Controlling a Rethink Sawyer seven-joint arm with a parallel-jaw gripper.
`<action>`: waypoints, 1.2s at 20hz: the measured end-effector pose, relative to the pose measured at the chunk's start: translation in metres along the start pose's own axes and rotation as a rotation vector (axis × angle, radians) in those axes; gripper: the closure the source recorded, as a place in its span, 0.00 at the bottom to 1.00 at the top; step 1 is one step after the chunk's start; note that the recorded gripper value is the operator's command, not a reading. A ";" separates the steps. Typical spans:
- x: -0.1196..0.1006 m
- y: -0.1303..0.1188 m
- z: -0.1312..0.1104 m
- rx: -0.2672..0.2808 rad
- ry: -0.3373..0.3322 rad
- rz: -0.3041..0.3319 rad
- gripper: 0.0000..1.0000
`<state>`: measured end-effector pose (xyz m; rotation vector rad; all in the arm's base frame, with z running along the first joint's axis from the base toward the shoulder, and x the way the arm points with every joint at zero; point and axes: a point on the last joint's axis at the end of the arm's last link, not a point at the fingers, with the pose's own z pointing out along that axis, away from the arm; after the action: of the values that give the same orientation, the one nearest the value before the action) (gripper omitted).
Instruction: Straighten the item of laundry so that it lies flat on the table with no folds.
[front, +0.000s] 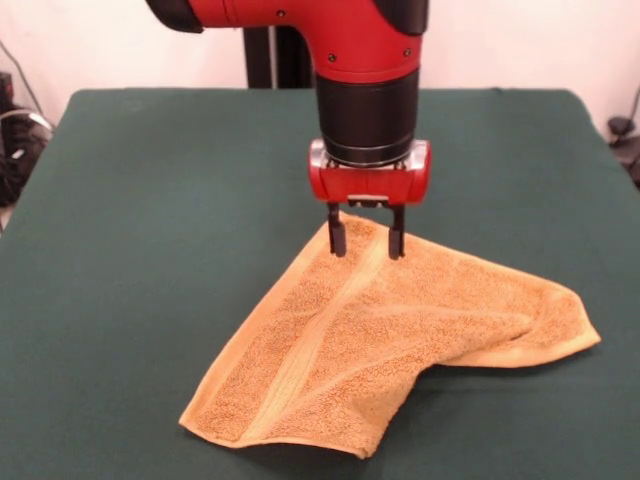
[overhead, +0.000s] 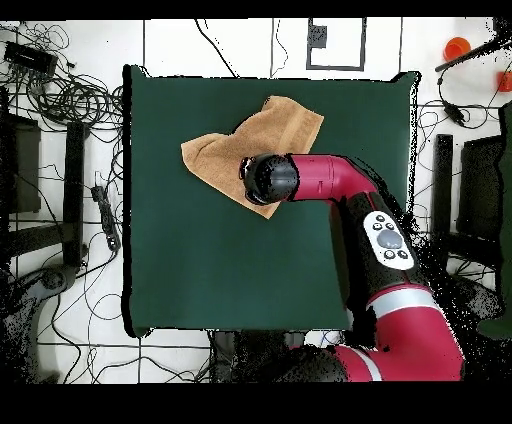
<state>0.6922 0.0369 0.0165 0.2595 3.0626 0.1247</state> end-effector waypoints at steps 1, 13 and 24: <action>0.000 0.000 0.000 -0.001 0.002 -0.003 0.00; 0.009 0.008 -0.001 0.023 0.076 -0.102 0.00; -0.002 0.012 -0.008 0.042 0.094 -0.178 0.00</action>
<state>0.6957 0.0482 0.0253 -0.0189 3.1659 0.0652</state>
